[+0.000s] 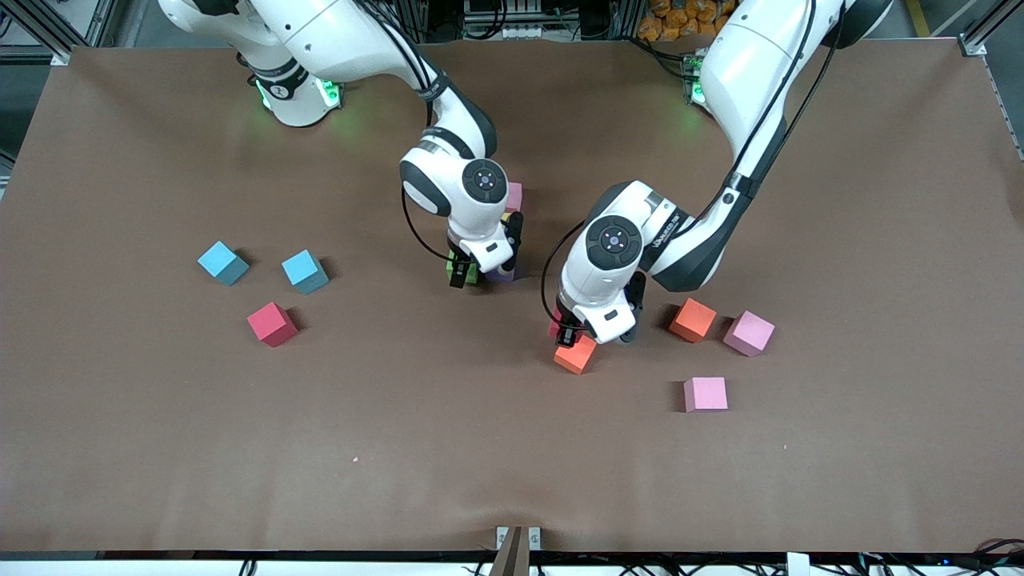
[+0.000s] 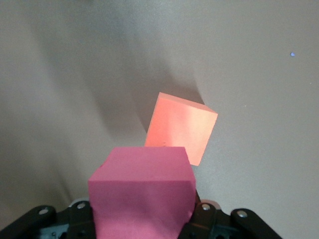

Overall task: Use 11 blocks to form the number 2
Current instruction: 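Lower the green cube below the blue cube and open the right gripper, then place the red cube below green while the right gripper grasps cyan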

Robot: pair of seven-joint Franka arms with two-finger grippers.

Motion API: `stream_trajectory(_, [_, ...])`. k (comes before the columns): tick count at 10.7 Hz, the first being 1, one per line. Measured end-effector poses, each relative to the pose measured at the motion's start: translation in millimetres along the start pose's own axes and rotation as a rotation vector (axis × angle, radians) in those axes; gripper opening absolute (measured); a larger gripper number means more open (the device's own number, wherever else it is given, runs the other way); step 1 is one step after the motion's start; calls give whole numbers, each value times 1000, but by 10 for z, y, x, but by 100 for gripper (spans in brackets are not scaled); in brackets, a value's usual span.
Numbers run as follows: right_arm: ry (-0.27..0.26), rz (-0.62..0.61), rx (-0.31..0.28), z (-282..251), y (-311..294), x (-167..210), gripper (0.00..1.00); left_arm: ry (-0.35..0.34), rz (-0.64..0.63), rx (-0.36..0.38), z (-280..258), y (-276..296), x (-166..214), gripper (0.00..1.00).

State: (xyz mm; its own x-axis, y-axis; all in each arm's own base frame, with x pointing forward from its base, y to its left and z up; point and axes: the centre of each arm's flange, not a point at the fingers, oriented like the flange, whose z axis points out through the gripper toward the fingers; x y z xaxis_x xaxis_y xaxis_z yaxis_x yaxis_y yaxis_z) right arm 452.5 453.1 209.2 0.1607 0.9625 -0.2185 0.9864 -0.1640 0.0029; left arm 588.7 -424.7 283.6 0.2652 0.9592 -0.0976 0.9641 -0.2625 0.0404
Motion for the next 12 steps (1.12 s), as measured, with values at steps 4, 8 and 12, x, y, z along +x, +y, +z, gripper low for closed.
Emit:
stream_trajectory(4, [-18, 7, -8, -305, 1, -92, 100, -5, -41, -1, -14, -23, -84, 61])
stream_trajectory(8, [22, 176, -50, -988, 553, -1107, 100, -17, -108, -1, -25, -226, -624, 61])
stream_trajectory(12, [42, 489, -45, -1101, 1345, -2996, 100, -42, -163, -12, -83, -586, -1491, 61])
